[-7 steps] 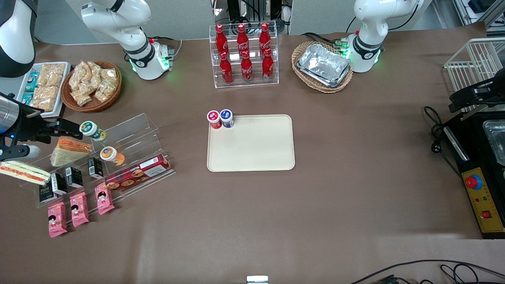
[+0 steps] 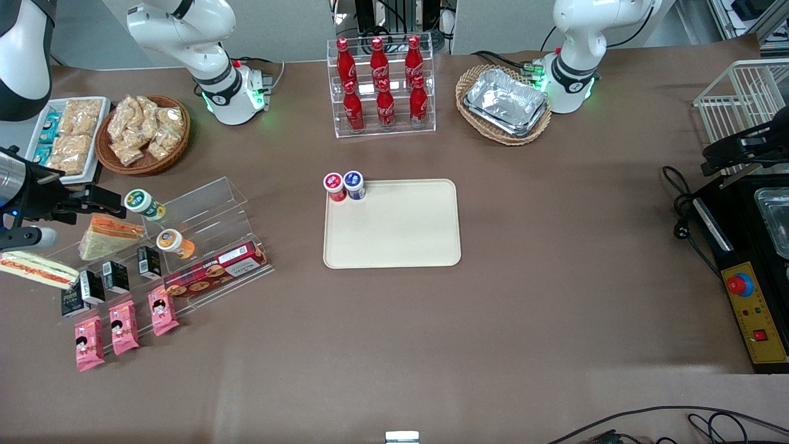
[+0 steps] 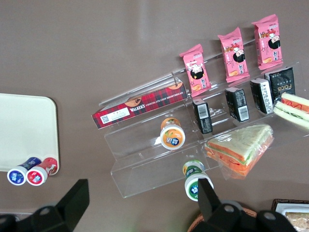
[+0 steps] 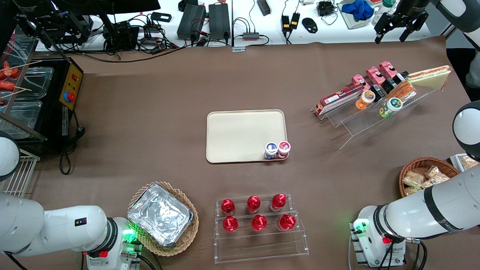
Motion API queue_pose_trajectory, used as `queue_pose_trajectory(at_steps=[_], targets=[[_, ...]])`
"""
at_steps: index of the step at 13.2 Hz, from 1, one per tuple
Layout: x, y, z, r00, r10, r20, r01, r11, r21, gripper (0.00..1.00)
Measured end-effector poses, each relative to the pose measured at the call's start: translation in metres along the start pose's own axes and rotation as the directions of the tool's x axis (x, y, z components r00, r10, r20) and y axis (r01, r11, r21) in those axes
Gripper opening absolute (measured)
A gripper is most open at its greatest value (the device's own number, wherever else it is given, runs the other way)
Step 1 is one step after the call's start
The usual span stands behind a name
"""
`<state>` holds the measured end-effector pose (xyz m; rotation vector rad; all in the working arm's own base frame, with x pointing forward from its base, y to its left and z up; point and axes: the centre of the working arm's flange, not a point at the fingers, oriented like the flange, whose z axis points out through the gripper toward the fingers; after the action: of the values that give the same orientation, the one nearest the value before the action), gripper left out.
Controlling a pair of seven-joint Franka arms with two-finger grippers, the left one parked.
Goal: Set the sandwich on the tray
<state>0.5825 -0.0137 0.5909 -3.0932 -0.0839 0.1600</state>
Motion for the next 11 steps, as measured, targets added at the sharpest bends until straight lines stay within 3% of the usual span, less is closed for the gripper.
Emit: queue_pose_trajectory(at_steps=[6, 11], targets=[[0.002, 0.036, 0.007, 0.998, 0.067, 0.003, -0.067, 0.998, 0.002, 1.00], [0.001, 0.097, 0.003, 0.966, 0.251, -0.062, -0.251, 0.968, 0.008, 1.00]])
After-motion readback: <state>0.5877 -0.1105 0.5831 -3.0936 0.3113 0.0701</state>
